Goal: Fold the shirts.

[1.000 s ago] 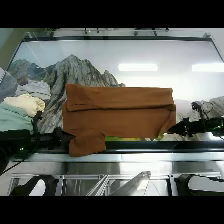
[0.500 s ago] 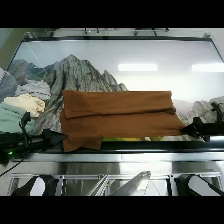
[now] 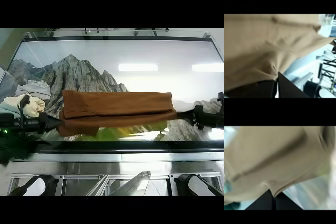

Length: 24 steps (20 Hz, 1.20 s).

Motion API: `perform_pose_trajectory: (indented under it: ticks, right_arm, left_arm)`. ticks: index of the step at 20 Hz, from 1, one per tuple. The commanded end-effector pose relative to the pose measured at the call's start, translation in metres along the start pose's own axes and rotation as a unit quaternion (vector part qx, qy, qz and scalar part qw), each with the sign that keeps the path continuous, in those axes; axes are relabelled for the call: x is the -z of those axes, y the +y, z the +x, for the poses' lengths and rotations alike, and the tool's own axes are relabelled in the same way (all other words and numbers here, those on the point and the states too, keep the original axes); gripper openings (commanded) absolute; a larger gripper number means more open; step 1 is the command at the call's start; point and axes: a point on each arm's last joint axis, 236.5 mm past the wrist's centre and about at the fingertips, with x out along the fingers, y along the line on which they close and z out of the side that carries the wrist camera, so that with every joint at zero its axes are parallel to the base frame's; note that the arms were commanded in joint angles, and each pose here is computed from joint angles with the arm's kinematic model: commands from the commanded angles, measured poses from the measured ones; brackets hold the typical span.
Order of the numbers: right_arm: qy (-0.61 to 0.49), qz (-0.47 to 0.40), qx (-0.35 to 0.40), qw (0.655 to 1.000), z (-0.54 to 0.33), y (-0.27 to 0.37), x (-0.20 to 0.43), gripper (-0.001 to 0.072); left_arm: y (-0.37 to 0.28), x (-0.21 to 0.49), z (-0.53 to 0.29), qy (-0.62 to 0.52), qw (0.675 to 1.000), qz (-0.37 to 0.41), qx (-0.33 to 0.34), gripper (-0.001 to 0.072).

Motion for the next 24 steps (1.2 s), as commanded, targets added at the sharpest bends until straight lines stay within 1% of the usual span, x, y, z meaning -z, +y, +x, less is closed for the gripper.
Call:
perform_pose_trajectory:
  ticks: [1, 5, 8, 12, 16, 17, 18, 19, 20, 21, 22, 23, 24]
  right_arm:
    - [-0.052, -0.009, -0.04, 0.998, 0.012, 0.011, -0.047, 0.0012]
    - [-0.066, -0.026, -0.032, 0.997, 0.068, -0.004, -0.066, 0.0013]
    - [-0.077, -0.039, 0.021, 0.996, 0.102, -0.036, -0.071, 0.0013]
    - [-0.077, -0.072, 0.054, 0.993, 0.116, -0.056, -0.072, 0.0013]
    - [-0.092, -0.096, 0.053, 0.99, 0.117, -0.052, -0.079, 0.0016]
    - [-0.092, -0.097, 0.053, 0.99, 0.117, -0.052, -0.079, 0.0081]
    - [-0.091, -0.097, 0.051, 0.99, 0.117, -0.051, -0.079, 0.0355]
    - [-0.089, -0.104, 0.046, 0.99, 0.113, -0.048, -0.078, 0.0462]
    - [-0.087, -0.113, 0.041, 0.989, 0.105, -0.043, -0.08, 0.0462]
    - [-0.08, -0.124, 0.041, 0.988, 0.094, -0.038, -0.083, 0.0462]
    - [-0.067, -0.13, 0.059, 0.987, 0.078, -0.041, -0.088, 0.047]
    - [-0.055, -0.124, 0.091, 0.987, 0.062, -0.053, -0.093, 0.0583]
    - [-0.043, -0.105, 0.127, 0.985, 0.047, -0.067, -0.098, 0.0656]
  left_arm:
    - [-0.001, -0.064, -0.01, 0.004, 1.0, 0.021, 0.01, 0.0033]
    - [0.017, -0.107, 0.019, 0.035, 0.999, 0.024, 0.013, 0.0033]
    - [0.033, -0.137, 0.044, 0.05, 0.998, 0.031, 0.012, 0.0032]
    - [0.053, -0.163, 0.066, 0.059, 0.998, 0.032, 0.01, 0.0031]
    - [0.063, -0.171, 0.086, 0.078, 0.996, 0.038, 0.014, 0.0036]
    - [0.061, -0.172, 0.087, 0.083, 0.996, 0.04, 0.018, 0.0175]
    - [0.058, -0.171, 0.088, 0.091, 0.995, 0.037, 0.021, 0.0352]
    - [0.051, -0.171, 0.085, 0.097, 0.994, 0.039, 0.025, 0.0488]
    - [0.042, -0.171, 0.079, 0.106, 0.993, 0.047, 0.033, 0.0663]
    - [0.033, -0.172, 0.071, 0.114, 0.991, 0.052, 0.038, 0.0706]
    - [0.023, -0.175, 0.06, 0.119, 0.99, 0.056, 0.042, 0.0706]
    - [0.015, -0.177, 0.051, 0.123, 0.99, 0.056, 0.043, 0.0706]
    - [0.009, -0.18, 0.042, 0.124, 0.99, 0.055, 0.042, 0.0706]
